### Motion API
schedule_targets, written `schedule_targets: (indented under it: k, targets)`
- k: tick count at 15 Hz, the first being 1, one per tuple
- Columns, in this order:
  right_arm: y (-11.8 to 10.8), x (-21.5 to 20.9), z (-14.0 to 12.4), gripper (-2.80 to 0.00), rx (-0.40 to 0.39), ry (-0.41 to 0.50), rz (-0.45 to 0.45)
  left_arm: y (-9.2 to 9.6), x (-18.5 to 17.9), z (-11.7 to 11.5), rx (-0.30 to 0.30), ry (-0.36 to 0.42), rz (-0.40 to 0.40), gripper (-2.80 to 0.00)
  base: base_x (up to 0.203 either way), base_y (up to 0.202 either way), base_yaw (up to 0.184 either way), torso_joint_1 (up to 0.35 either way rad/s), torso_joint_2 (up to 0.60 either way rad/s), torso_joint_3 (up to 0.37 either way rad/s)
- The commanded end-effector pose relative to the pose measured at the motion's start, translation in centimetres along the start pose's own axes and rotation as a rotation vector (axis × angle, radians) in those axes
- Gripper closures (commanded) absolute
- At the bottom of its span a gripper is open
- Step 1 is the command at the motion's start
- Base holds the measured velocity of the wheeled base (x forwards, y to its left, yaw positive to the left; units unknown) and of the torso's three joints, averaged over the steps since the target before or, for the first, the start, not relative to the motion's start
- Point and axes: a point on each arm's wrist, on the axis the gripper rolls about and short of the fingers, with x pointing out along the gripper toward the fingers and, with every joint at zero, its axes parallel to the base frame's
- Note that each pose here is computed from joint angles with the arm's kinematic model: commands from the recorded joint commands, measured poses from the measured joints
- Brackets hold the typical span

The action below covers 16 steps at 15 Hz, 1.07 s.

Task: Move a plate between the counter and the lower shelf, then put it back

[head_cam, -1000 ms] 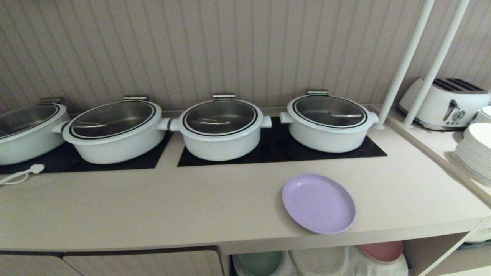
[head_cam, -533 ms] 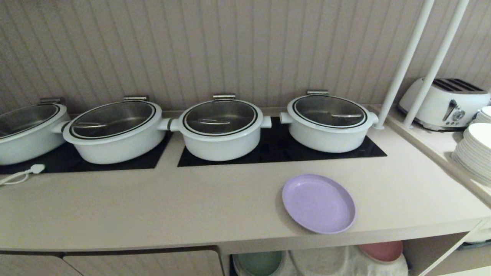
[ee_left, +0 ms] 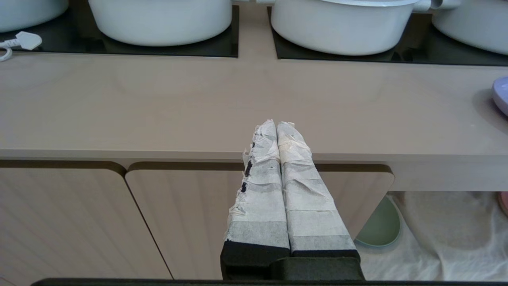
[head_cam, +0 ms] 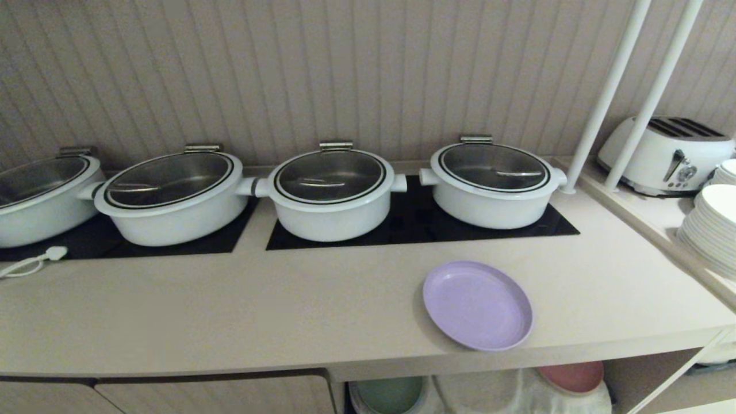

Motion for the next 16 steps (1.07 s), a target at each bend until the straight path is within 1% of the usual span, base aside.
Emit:
schedule_targets:
  k: [1, 4, 7, 16]
  targets:
    - [-0.03, -0.51, -0.22, 0.00, -0.002, -0.063, 0.009, 0.00, 0.00, 0.00, -0.001, -0.001, 0.000, 0.00, 0.000, 0.000, 0.000, 0.000, 0.00, 0.000]
    - [-0.03, -0.52, -0.19, 0.00, 0.002, -0.063, 0.008, 0.00, 0.00, 0.00, -0.001, -0.001, 0.000, 0.00, 0.000, 0.000, 0.000, 0.000, 0.00, 0.000]
    - [-0.03, -0.51, -0.21, 0.00, 0.042, -0.064, 0.008, 0.00, 0.00, 0.02, -0.001, -0.002, 0.000, 0.00, 0.000, 0.000, 0.000, 0.000, 0.00, 0.000]
    - [-0.04, -0.51, -0.22, 0.00, 0.041, -0.063, 0.006, 0.00, 0.00, 0.02, -0.001, -0.002, 0.000, 0.00, 0.000, 0.000, 0.000, 0.000, 0.00, 0.000]
